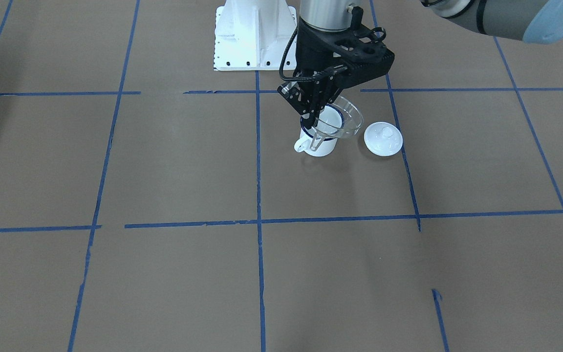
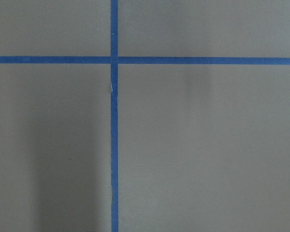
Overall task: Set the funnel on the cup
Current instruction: 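Carry the glass funnel with the left gripper over the enamel mug, then lower the funnel into the mug opening and open the left gripper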
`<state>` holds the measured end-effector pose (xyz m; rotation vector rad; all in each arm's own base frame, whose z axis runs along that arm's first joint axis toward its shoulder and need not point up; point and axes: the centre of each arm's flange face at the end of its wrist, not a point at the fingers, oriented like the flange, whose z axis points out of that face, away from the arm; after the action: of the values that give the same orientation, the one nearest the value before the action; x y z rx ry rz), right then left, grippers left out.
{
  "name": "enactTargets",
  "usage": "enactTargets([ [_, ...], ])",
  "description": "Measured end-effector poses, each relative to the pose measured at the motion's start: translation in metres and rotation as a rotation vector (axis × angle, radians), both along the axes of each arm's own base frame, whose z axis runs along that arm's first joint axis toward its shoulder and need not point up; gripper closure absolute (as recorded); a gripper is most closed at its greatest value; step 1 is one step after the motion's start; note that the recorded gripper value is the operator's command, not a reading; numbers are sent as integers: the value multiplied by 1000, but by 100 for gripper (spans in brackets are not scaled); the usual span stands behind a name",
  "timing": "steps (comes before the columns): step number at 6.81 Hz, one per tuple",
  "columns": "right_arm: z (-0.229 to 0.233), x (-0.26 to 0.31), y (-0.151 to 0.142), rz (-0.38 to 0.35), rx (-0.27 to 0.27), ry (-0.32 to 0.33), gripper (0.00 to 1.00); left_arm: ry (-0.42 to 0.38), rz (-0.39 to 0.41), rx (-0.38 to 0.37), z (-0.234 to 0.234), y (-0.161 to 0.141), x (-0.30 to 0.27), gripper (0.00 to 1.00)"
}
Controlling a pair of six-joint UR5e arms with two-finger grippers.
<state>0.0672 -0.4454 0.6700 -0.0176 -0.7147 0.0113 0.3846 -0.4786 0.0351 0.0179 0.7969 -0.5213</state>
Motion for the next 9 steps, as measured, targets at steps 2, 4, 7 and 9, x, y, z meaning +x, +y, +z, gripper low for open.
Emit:
enactTargets([
  [2, 0, 0, 0, 0, 0, 0, 0, -179, 139, -57, -2, 8, 40, 100],
  [4, 0, 0, 0, 0, 0, 0, 0, -258, 251, -77, 22, 26, 90, 100],
  [7, 0, 0, 0, 0, 0, 0, 0, -281, 312, -85, 68, 48, 125, 100],
  [9, 0, 0, 0, 0, 0, 0, 0, -277, 325, -68, 83, 56, 139, 100],
])
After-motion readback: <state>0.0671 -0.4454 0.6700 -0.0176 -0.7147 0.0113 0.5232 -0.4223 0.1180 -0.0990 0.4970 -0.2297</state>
